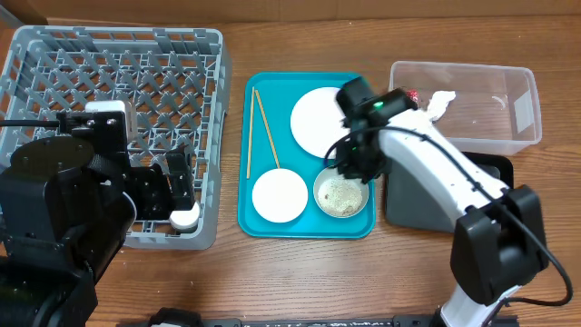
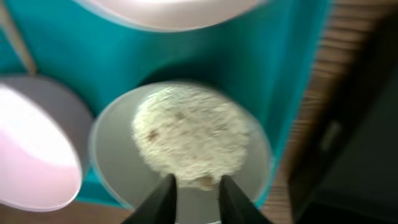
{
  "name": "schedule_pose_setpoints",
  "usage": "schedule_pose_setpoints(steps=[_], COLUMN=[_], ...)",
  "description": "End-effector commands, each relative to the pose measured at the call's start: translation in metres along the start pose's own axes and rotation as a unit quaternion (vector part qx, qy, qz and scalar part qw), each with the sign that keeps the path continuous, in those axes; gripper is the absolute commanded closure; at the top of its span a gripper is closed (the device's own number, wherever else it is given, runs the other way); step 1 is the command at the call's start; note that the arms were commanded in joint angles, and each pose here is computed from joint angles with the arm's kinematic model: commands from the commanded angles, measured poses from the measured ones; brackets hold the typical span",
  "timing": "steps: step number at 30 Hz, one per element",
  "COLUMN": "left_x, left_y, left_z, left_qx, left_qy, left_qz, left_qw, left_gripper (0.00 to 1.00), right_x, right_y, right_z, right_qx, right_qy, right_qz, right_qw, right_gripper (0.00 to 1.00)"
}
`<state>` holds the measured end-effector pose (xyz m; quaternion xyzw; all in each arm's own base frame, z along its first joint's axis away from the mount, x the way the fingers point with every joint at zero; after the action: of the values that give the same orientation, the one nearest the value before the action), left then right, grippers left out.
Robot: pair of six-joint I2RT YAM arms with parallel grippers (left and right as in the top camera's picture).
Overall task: Sort waste into correct bins and load items into the dishwasher
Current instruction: 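Grasp the bowl of rice with the right gripper and carry it right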
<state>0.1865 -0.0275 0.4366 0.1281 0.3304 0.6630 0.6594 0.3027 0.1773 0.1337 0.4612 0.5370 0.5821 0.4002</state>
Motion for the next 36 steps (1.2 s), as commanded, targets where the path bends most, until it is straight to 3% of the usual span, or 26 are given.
schedule_pose_setpoints(steps=[1, 9, 13, 20, 26, 31, 34, 36], left_x=[0.001, 0.001, 0.001, 0.001, 0.001, 0.001, 0.001, 0.001], left_y=[-0.001, -0.001, -0.001, -0.001, -0.001, -0.001, -0.001, -0.001], left_z=[0.001, 0.001, 0.001, 0.001, 0.001, 0.001, 0.001, 0.001], left_qx=[-0.002, -0.002, -0.002, -0.002, -0.002, -0.002, -0.002, -0.002], left_qy=[0.006, 0.006, 0.006, 0.006, 0.006, 0.006, 0.006, 0.006], left_qz=[0.004, 0.004, 0.004, 0.004, 0.004, 0.004, 0.004, 0.004], left_qw=[1.0, 1.0, 1.0, 1.0, 1.0, 1.0, 1.0, 1.0], left_gripper=[0.0, 0.0, 0.0, 0.0, 0.0, 0.0, 0.0, 0.0], right_x=[0.02, 0.023, 0.041, 0.055, 0.044, 0.043, 0.043, 0.043], right_y=[0.011, 0.011, 0.011, -0.016, -0.049, -0.052, -0.052, -0.052], right_z=[-0.003, -0.007, -0.011, -0.02, -0.021, -0.018, -0.019, -0.019], right_qx=[-0.022, -0.016, -0.005, -0.011, -0.025, -0.032, -0.032, -0.032], right_qy=[0.033, 0.027, 0.098, 0.118, 0.098, 0.101, 0.101, 0.1], right_qz=[0.006, -0.002, 0.059, 0.041, 0.021, 0.022, 0.022, 0.023], right_qw=[0.999, 1.0, 0.993, 0.992, 0.995, 0.994, 0.994, 0.994], right_gripper=[0.68, 0.58, 0.58, 0.54, 0.63, 0.77, 0.78, 0.85])
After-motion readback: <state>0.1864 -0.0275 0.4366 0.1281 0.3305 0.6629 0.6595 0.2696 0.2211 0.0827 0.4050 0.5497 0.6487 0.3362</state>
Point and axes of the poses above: each gripper's point midway between its finger pads, its own y axis back along the fingers, its own x axis along the line the jaws close on, z = x × y, the point moved 5 cm from there along y, back along the fingers, and after that the axes turned 10 degrees about y, right-handed, at the moved point
